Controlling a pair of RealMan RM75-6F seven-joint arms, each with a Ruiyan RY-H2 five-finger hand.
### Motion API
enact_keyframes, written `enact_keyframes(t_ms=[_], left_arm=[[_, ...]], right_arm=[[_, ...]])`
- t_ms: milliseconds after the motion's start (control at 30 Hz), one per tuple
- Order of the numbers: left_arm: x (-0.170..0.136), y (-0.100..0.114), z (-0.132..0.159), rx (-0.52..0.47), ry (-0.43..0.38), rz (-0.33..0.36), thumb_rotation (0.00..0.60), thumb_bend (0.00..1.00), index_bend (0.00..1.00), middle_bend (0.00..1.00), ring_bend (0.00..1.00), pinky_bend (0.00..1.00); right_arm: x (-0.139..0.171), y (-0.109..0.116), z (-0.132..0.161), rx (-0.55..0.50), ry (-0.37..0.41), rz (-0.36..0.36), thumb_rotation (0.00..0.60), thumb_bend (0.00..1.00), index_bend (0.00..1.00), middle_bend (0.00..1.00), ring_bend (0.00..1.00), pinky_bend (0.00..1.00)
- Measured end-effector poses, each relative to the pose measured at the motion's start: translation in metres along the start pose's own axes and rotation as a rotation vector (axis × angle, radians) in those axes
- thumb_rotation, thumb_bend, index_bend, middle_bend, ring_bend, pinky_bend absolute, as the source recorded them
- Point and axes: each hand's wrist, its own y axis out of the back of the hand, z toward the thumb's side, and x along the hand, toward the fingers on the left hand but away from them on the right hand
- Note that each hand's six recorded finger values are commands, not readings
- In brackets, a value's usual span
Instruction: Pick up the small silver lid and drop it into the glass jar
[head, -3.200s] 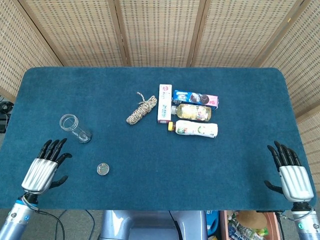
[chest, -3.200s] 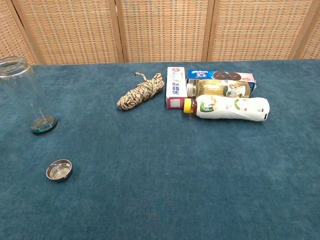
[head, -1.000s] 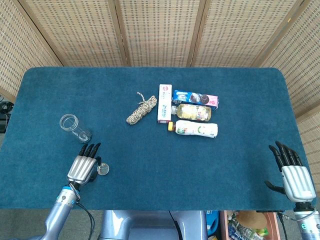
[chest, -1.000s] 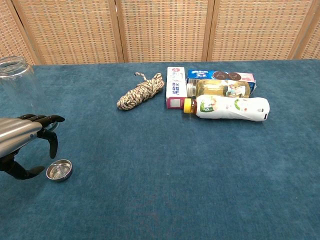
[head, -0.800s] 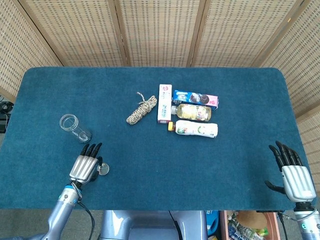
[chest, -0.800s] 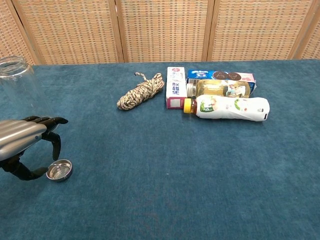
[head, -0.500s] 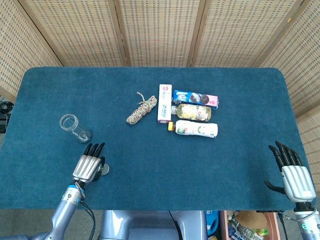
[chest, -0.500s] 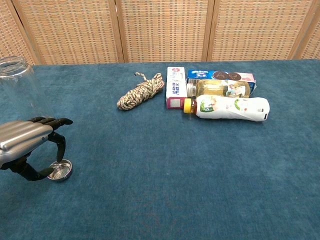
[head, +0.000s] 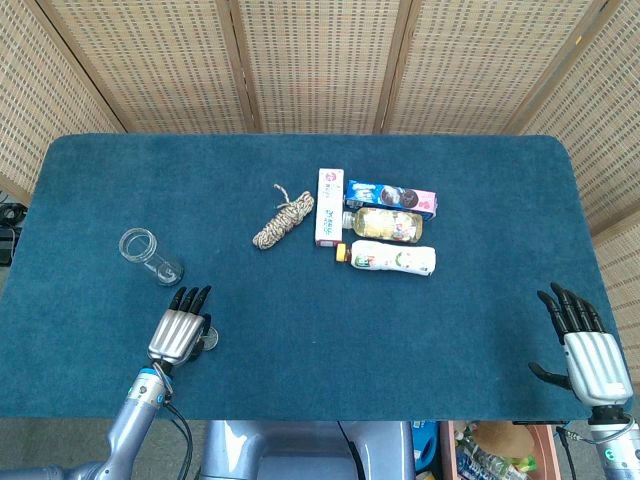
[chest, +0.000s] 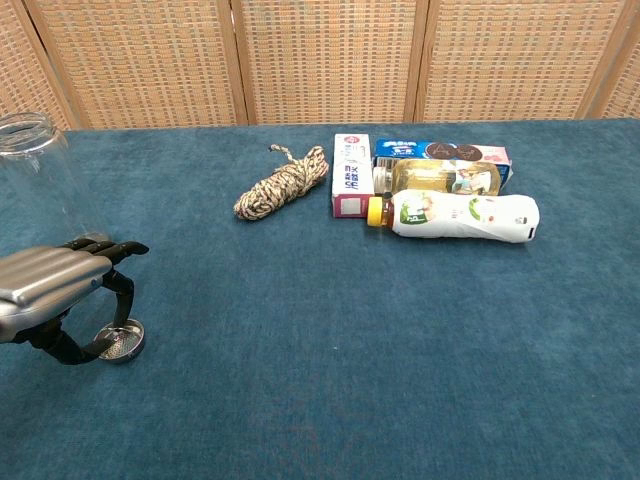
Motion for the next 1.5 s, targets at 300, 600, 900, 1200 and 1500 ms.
enact_keyframes(t_ms=[300, 600, 900, 1200, 1500], left_arm=[[0.001, 0.000, 0.002, 0.001, -0.004, 0.020, 0.600, 0.52, 0.58, 0.00, 0.00, 0.00], [0.001, -0.001, -0.001, 0.008, 0.002, 0.026, 0.600, 0.54, 0.59, 0.00, 0.00, 0.00], [-0.004, 0.009, 0.003, -0.002, -0.018, 0.056, 0.600, 0.54, 0.60, 0.00, 0.00, 0.00], [-0.022, 0.045, 0.009, -0.019, -0.058, 0.152, 0.600, 0.54, 0.60, 0.00, 0.00, 0.00], [-0.047, 0.106, 0.000, -0.048, -0.075, 0.254, 0.600, 0.54, 0.60, 0.00, 0.00, 0.00]], right_arm=[[0.001, 0.000, 0.001, -0.001, 0.005, 0.003, 0.600, 0.12, 0.07, 0.00, 0.00, 0.14], [0.001, -0.001, 0.002, 0.001, 0.009, 0.009, 0.600, 0.12, 0.07, 0.00, 0.00, 0.14], [0.001, -0.001, 0.002, 0.001, 0.009, 0.009, 0.600, 0.12, 0.07, 0.00, 0.00, 0.14], [0.002, 0.001, 0.001, -0.001, 0.006, 0.002, 0.600, 0.12, 0.07, 0.00, 0.00, 0.14], [0.002, 0.002, 0.002, 0.005, 0.000, -0.005, 0.600, 0.12, 0.07, 0.00, 0.00, 0.14]])
